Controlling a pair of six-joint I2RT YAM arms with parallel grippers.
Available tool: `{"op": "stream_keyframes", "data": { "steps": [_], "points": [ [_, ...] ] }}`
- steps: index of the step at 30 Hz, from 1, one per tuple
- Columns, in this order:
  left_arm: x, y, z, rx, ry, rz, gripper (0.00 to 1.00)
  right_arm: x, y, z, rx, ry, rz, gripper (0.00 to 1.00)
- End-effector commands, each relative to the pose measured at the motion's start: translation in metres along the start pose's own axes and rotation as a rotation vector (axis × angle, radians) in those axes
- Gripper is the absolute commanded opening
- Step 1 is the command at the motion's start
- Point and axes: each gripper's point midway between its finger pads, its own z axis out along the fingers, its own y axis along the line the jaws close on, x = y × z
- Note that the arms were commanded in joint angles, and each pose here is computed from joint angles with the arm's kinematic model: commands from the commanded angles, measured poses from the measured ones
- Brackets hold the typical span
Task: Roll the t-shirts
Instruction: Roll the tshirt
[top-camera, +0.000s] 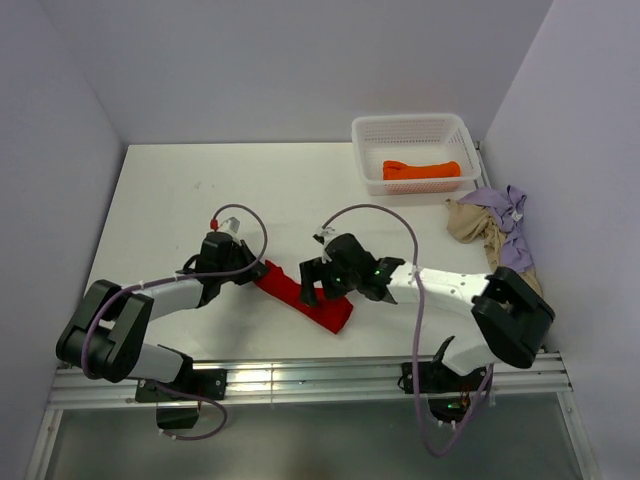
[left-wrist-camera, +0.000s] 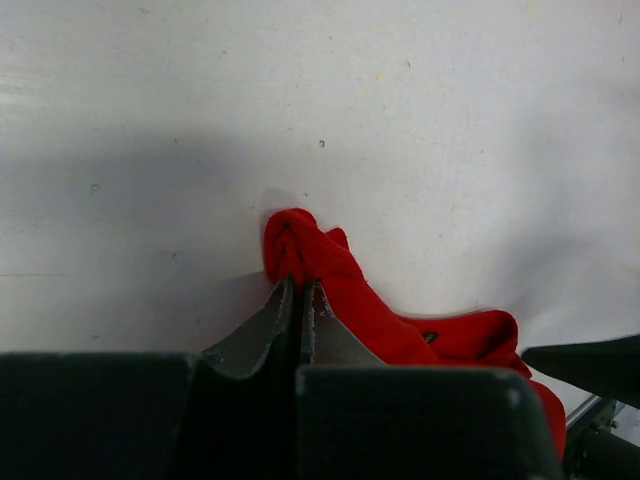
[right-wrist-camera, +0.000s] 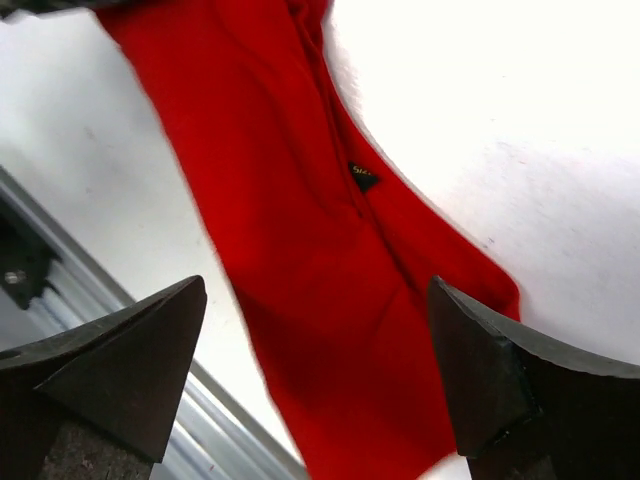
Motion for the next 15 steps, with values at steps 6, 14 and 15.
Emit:
{"op": "stream_keyframes", "data": {
  "steps": [6,14,15],
  "points": [
    [0.002,0.008,0.004,-0.072,-0.020,0.003,0.00,-0.027,-0.017,-0.058,0.033,-0.209,0.173,0.98],
    [0.004,0.018,0.003,-0.145,-0.024,-0.017,0.00,0.004,-0.047,-0.082,0.041,-0.287,0.514,0.98],
    [0.005,0.019,0.003,-0.158,-0.020,-0.020,0.00,0.008,-0.048,-0.081,0.040,-0.281,0.535,0.98]
  ]
}}
